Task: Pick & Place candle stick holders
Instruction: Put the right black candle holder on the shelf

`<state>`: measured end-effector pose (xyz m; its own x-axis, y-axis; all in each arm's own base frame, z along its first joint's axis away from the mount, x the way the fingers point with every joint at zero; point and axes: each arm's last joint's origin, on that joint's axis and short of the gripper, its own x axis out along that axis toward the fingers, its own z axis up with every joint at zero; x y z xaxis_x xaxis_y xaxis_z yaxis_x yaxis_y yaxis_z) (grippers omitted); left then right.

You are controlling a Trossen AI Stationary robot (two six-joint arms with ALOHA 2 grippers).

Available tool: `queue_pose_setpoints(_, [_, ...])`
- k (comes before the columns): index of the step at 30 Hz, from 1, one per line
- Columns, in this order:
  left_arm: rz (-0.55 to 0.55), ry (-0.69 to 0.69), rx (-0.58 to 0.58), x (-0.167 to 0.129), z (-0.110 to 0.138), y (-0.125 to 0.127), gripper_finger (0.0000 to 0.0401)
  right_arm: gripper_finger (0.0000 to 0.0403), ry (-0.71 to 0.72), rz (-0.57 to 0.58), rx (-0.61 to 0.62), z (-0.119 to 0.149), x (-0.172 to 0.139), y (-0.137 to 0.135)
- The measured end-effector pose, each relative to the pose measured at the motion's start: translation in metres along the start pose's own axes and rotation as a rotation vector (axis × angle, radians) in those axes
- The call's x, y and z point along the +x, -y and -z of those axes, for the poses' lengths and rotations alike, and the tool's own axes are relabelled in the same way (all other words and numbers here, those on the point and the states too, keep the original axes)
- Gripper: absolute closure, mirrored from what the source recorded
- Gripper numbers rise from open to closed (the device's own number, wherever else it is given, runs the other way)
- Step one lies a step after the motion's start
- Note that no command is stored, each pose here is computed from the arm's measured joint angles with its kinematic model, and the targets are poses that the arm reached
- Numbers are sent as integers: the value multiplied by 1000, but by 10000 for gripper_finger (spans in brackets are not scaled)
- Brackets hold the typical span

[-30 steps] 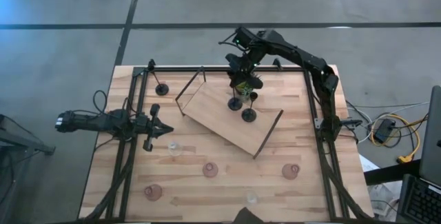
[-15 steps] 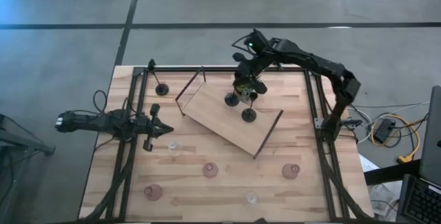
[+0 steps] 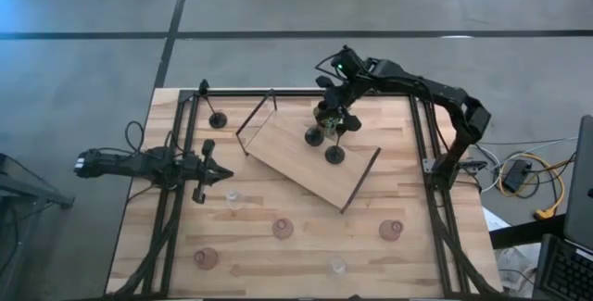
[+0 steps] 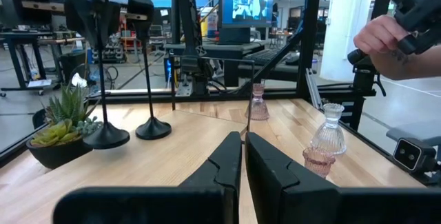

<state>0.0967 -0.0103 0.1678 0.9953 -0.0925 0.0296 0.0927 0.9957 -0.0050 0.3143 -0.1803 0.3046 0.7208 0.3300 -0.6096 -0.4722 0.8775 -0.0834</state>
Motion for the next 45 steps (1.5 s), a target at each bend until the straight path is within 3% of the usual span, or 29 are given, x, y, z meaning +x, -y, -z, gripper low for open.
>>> queue_pose_setpoints(37, [0, 1, 0, 0, 0, 0, 376, 394, -41, -52, 89, 14, 16, 4])
queue_pose_setpoints(45, [0, 1, 0, 0, 0, 0, 376, 366, -47, -48, 141, 15, 16, 4])
